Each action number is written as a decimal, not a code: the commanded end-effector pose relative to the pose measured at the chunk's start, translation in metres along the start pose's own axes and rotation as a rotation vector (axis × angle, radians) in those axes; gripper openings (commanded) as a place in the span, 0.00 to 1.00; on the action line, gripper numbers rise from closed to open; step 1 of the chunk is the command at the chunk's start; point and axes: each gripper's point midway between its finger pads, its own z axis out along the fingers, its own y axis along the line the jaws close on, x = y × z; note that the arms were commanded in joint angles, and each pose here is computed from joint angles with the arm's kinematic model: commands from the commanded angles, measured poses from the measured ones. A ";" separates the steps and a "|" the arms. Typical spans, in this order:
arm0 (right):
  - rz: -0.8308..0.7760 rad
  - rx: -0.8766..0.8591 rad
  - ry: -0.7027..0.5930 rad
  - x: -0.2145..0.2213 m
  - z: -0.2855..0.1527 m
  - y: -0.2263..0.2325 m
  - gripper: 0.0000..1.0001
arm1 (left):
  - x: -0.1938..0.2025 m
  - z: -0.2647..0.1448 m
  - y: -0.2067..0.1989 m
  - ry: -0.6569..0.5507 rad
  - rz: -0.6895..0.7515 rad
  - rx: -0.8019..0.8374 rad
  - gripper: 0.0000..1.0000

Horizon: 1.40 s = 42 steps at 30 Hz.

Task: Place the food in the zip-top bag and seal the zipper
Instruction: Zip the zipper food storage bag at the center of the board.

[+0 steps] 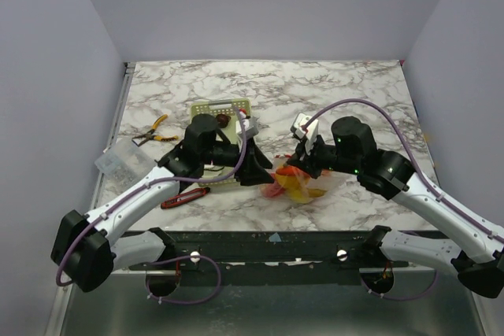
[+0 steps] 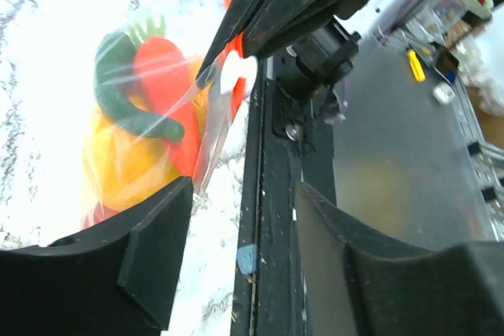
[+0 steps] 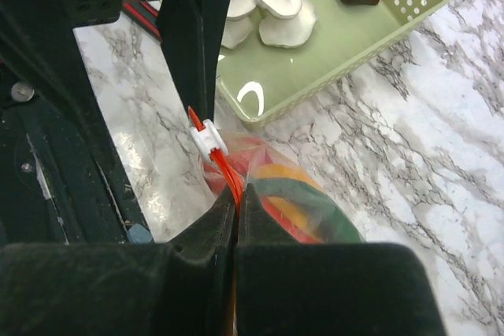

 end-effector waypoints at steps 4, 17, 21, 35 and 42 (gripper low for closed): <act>0.018 -0.060 -0.095 -0.023 -0.006 0.013 0.00 | -0.040 -0.004 0.011 -0.338 0.172 -0.116 0.63; 0.039 -0.088 -0.119 -0.032 -0.010 0.019 0.00 | -0.053 0.013 0.004 -0.354 0.245 -0.040 0.33; 0.047 -0.081 -0.130 -0.035 -0.012 0.018 0.00 | -0.046 0.015 0.003 -0.326 0.243 -0.020 0.07; 0.062 -0.101 -0.169 -0.061 -0.008 0.017 0.42 | -0.043 0.013 -0.004 -0.293 0.259 0.004 0.00; 0.067 -0.116 -0.142 -0.061 0.006 0.016 0.32 | -0.042 0.013 -0.006 -0.293 0.252 0.011 0.00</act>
